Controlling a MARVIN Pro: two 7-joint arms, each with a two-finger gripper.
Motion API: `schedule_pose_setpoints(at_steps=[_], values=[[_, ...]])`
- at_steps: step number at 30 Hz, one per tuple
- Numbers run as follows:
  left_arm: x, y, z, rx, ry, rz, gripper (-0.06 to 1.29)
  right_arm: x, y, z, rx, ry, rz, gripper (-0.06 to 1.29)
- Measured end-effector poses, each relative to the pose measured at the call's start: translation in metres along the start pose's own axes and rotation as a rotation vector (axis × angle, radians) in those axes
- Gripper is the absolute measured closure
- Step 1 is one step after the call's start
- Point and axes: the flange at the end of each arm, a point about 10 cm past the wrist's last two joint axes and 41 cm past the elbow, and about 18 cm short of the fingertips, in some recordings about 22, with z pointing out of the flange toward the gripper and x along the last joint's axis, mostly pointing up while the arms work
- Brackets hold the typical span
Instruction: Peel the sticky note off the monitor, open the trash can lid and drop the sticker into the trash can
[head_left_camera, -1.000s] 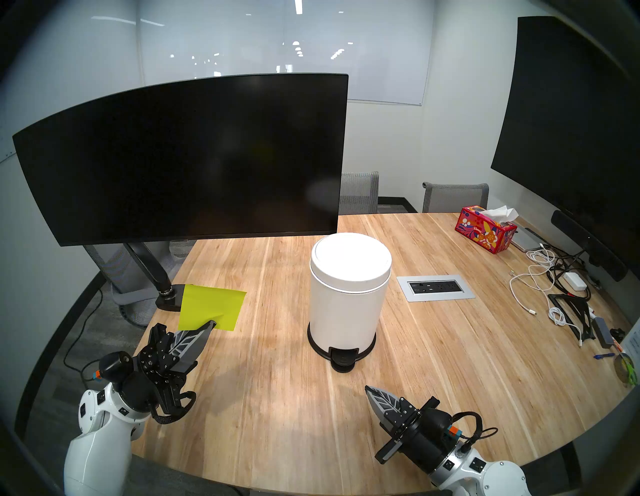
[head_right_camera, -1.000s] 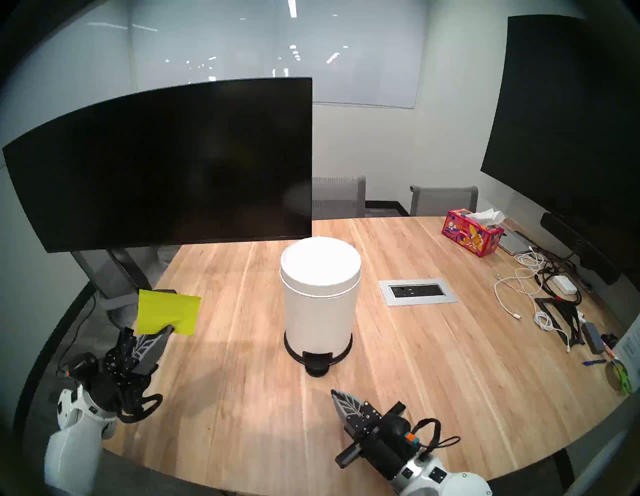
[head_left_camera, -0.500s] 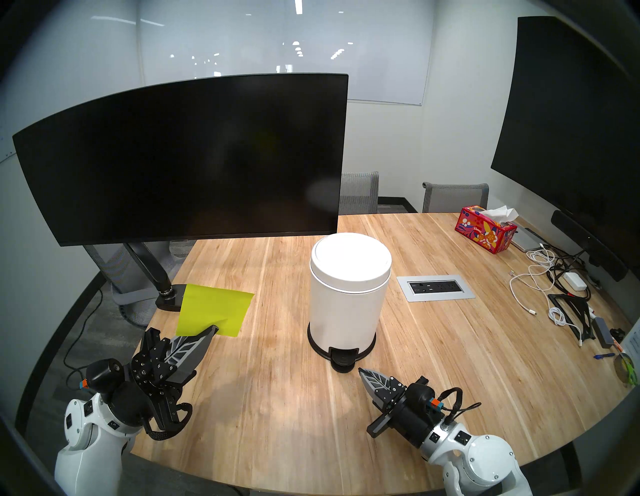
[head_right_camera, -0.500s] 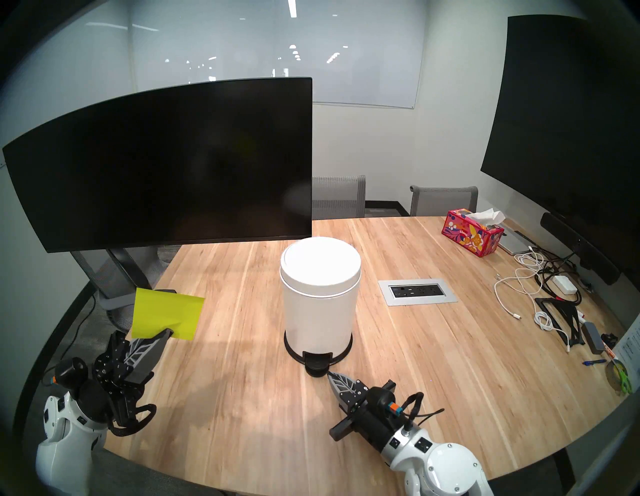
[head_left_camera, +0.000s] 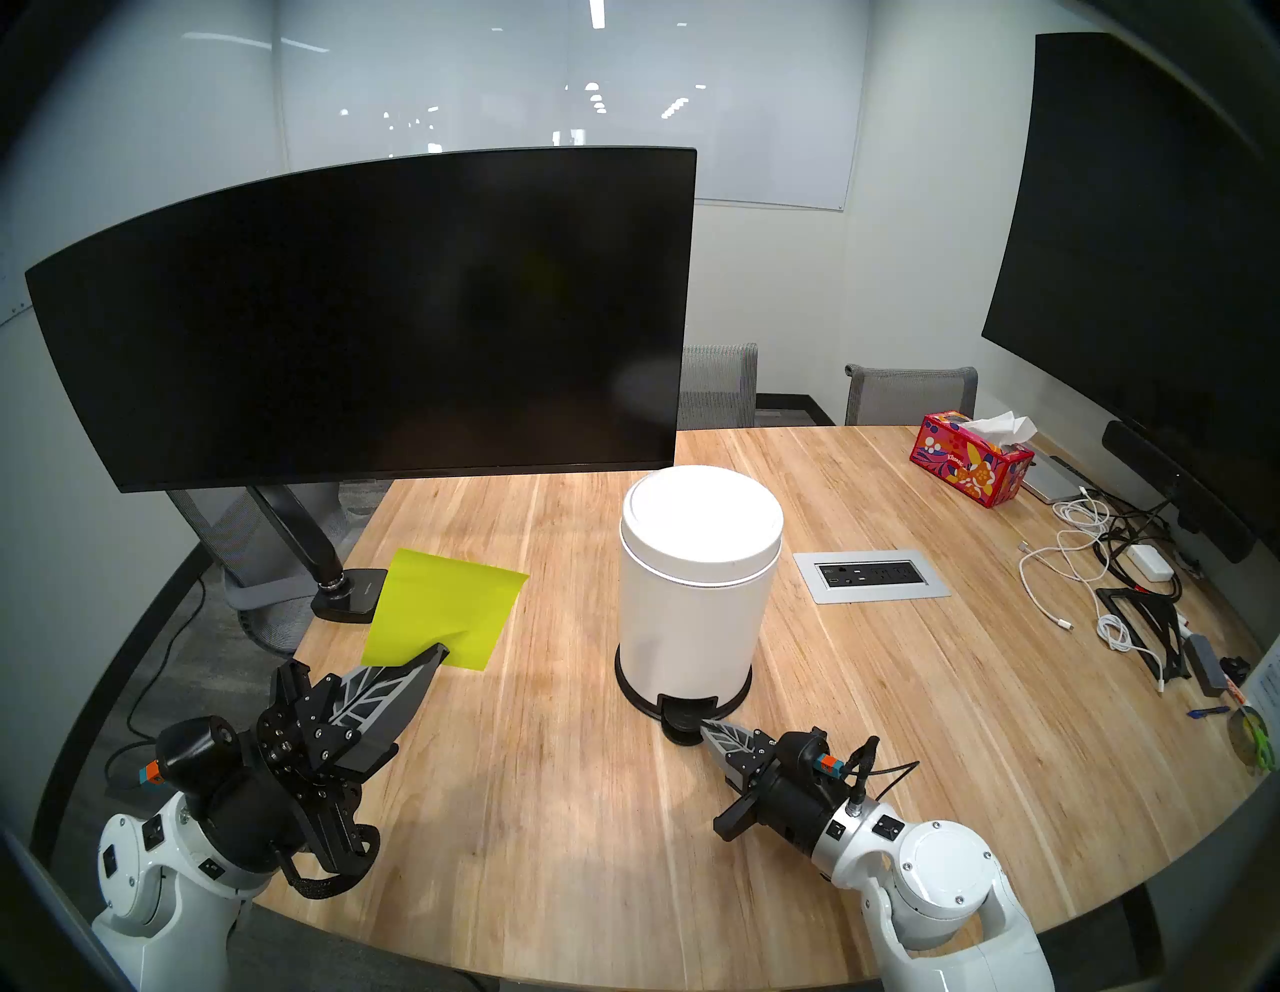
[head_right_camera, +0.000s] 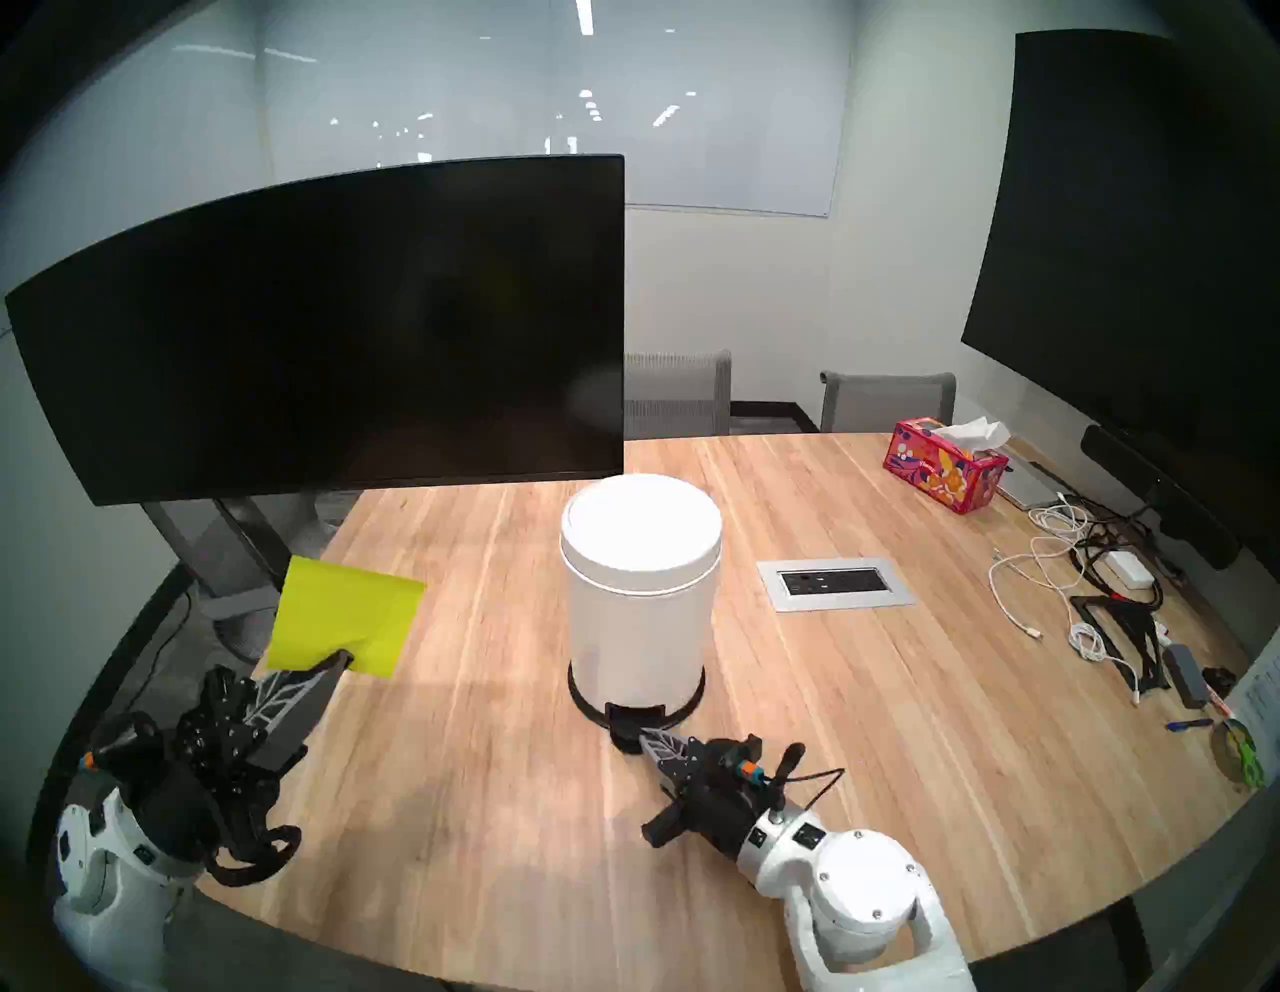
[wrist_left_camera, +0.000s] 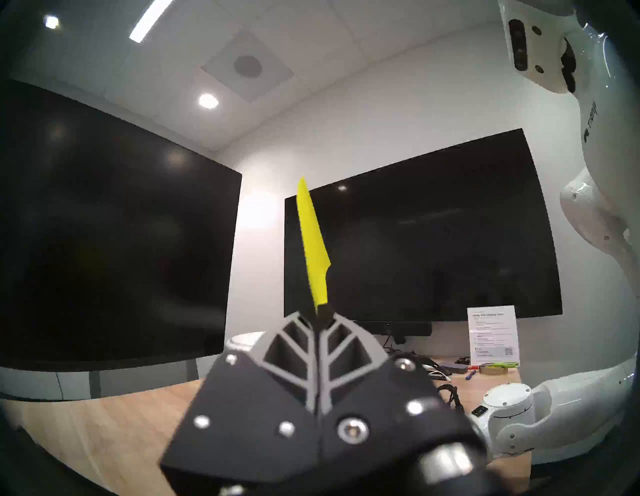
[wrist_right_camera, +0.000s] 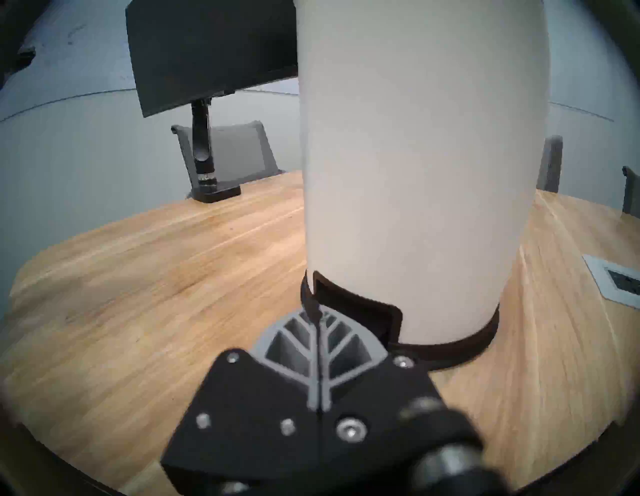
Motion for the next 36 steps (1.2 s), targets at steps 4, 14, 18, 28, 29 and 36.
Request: schedule_pose_setpoints(at_steps=[4, 14, 18, 28, 29, 36], values=[[0.002, 0.002, -0.001, 0.024, -0.020, -0.004, 1.25, 0.000, 0.003, 0.009, 0.013, -0.007, 0.001, 1.25], [0.002, 0.001, -0.002, 0.056, -0.041, -0.018, 1.25, 0.005, 0.011, 0.020, 0.017, -0.007, 0.005, 1.25], [0.003, 0.002, -0.001, 0.058, -0.045, -0.022, 1.25, 0.006, 0.013, 0.022, 0.019, -0.011, 0.004, 1.25], [0.003, 0.002, 0.011, 0.028, -0.073, -0.014, 1.25, 0.002, 0.016, 0.022, 0.026, -0.037, -0.013, 1.25], [0.002, 0.002, 0.012, 0.025, -0.076, -0.013, 1.25, 0.001, 0.016, 0.021, 0.027, -0.041, -0.014, 1.25], [0.000, 0.002, 0.021, 0.012, -0.091, -0.012, 1.25, -0.003, 0.018, 0.021, 0.025, -0.056, -0.019, 1.25]])
